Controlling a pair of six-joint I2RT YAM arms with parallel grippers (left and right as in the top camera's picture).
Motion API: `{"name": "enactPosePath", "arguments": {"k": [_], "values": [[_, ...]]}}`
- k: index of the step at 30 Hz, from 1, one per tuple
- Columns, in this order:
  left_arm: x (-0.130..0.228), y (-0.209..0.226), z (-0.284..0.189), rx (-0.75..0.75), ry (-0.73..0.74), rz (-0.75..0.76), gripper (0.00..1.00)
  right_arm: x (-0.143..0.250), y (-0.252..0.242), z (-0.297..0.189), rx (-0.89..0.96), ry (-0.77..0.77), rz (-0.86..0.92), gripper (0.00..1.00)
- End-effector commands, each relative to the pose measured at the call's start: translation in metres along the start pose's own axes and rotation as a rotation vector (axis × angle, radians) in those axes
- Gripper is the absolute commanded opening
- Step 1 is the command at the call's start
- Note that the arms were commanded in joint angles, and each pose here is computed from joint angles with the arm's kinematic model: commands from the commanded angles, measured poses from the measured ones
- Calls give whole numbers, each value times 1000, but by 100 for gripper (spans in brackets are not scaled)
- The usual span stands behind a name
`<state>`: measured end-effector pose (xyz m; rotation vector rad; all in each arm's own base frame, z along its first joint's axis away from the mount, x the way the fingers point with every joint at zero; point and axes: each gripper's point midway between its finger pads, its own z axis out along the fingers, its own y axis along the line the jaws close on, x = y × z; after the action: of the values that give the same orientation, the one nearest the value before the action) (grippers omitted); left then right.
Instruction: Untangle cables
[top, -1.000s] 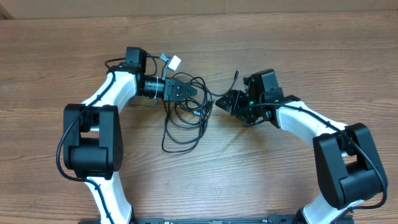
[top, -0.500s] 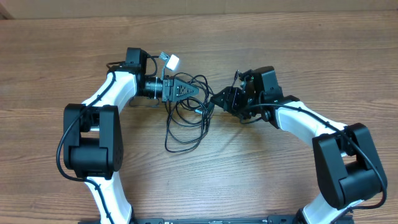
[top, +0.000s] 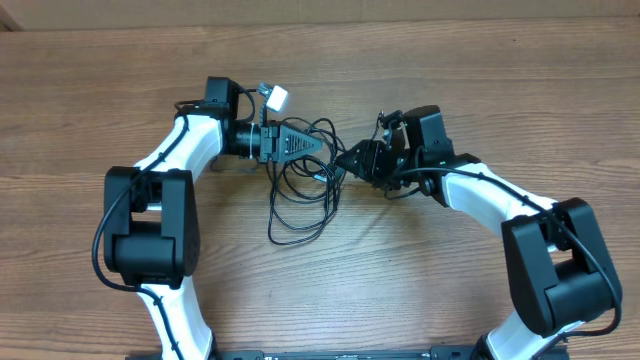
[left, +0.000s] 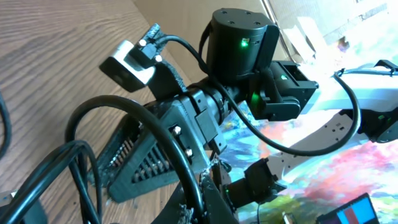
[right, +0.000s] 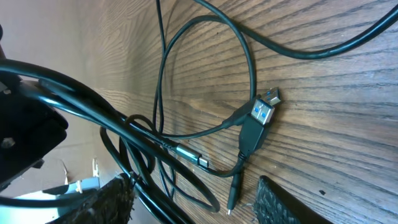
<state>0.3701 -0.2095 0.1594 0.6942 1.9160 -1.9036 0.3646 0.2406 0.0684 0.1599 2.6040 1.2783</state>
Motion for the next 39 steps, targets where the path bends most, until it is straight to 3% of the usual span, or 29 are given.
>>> {"name": "enactPosePath", "arguments": {"k": [1,12,29,39], "values": [[0,-12,8,56,-2,14,4,3,13,4,-4,-6,-54,61],[-6,-28,9,59,5,-37,4,-12,-9,7,163,-135,-16,60],[-41,-160,3,59,2,222,4,-23,-19,3,218,-203,35,61],[-62,-194,0,57,2,258,4,-21,-36,-1,303,-218,60,61]]}}
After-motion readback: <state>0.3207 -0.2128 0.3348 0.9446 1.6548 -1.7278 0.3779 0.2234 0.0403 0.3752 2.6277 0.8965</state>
